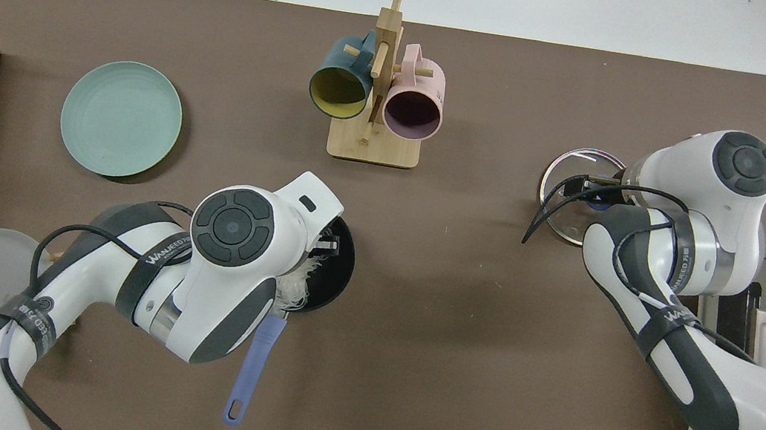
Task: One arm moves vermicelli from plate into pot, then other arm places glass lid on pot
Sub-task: 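Carry the vermicelli with the left gripper over the dark saucepan, then open the left gripper to drop the vermicelli into the saucepan, then withdraw the left gripper while the right gripper grasps the glass lid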
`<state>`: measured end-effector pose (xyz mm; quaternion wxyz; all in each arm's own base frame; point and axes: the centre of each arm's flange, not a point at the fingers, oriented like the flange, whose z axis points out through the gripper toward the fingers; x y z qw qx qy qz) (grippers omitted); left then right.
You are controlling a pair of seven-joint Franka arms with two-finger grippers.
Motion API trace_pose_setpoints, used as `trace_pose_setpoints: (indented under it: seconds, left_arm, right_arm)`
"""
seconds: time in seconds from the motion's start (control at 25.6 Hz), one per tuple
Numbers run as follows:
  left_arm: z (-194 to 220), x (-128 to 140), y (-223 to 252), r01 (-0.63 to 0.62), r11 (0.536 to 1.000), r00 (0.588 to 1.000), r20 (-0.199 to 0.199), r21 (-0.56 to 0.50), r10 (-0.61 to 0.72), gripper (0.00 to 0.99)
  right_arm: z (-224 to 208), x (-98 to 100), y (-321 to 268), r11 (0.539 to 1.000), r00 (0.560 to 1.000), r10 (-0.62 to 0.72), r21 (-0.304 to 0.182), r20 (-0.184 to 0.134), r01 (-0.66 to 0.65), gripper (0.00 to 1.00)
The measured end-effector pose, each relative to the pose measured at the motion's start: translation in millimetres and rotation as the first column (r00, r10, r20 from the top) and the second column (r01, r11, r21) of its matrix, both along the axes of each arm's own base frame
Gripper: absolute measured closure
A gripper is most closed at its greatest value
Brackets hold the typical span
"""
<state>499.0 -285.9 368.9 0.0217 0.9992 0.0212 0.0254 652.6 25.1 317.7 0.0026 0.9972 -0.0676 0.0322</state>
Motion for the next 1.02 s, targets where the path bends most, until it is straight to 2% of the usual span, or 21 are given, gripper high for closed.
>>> trace_pose_setpoints:
  seconds: [0.12, 0.16, 0.2, 0.23, 0.35, 0.51, 0.66, 0.82, 0.98, 1.02]
  left_arm:
    - [6.8, 4.2, 4.8, -0.011, 1.000, 1.000, 0.011, -0.001, 0.011, 0.194]
    - [11.1, 6.9, 7.9, -0.018, 1.000, 1.000, 0.015, -0.001, 0.018, 0.167]
    - [16.7, 10.3, 12.0, -0.028, 1.000, 0.999, 0.017, 0.001, 0.027, 0.066]
    - [24.5, 15.0, 17.5, -0.037, 0.999, 0.999, 0.017, 0.005, 0.037, 0.009]
    - [52.1, 32.0, 38.1, -0.038, 0.999, 0.999, 0.028, 0.013, 0.038, 0.000]
    - [81.3, 58.0, 82.5, 0.000, 1.000, 0.999, 0.054, 0.020, -0.001, 0.000]
    - [100.3, 75.0, 129.8, 0.038, 0.998, 0.999, 0.033, 0.048, -0.040, 0.000]
    - [127.1, 85.0, 174.4, 0.055, 0.996, 0.998, 0.009, 0.071, -0.056, 0.000]
    - [151.6, 83.5, 202.7, 0.056, 0.995, 0.998, 0.004, 0.086, -0.056, 0.000]
    - [156.0, 81.7, 205.5, 0.055, 0.995, 0.998, 0.003, 0.089, -0.056, 0.000]
  right_arm:
    - [-0.5, -2.1, -1.1, 1.000, 1.000, 0.003, -0.001, -0.003, -0.003, 0.01]
    - [0.0, -2.1, -1.7, 1.000, 1.000, 0.007, -0.002, -0.002, -0.007, 0.01]
    - [0.5, -2.0, -2.6, 1.000, 1.000, 0.012, -0.002, -0.001, -0.012, 0.01]
    - [0.9, -1.9, -3.3, 1.000, 1.000, 0.015, -0.003, 0.000, -0.015, 0.01]
    - [2.7, -0.8, -3.2, 1.000, 1.000, 0.016, -0.002, 0.012, -0.016, 0.01]
    - [8.3, 3.2, 0.6, 1.000, 0.998, 0.022, 0.000, 0.055, -0.022, 0.01]
    - [10.5, 4.8, 2.4, 0.999, 0.997, 0.031, -0.006, 0.074, -0.031, 0.01]
    - [10.7, 5.0, 2.3, 0.999, 0.996, 0.034, -0.008, 0.077, -0.034, 0.03]
    - [11.0, 5.3, 1.3, 0.999, 0.996, 0.040, -0.010, 0.080, -0.039, 0.22]
    - [11.0, 5.3, 1.1, 0.999, 0.996, 0.041, -0.011, 0.080, -0.041, 0.33]
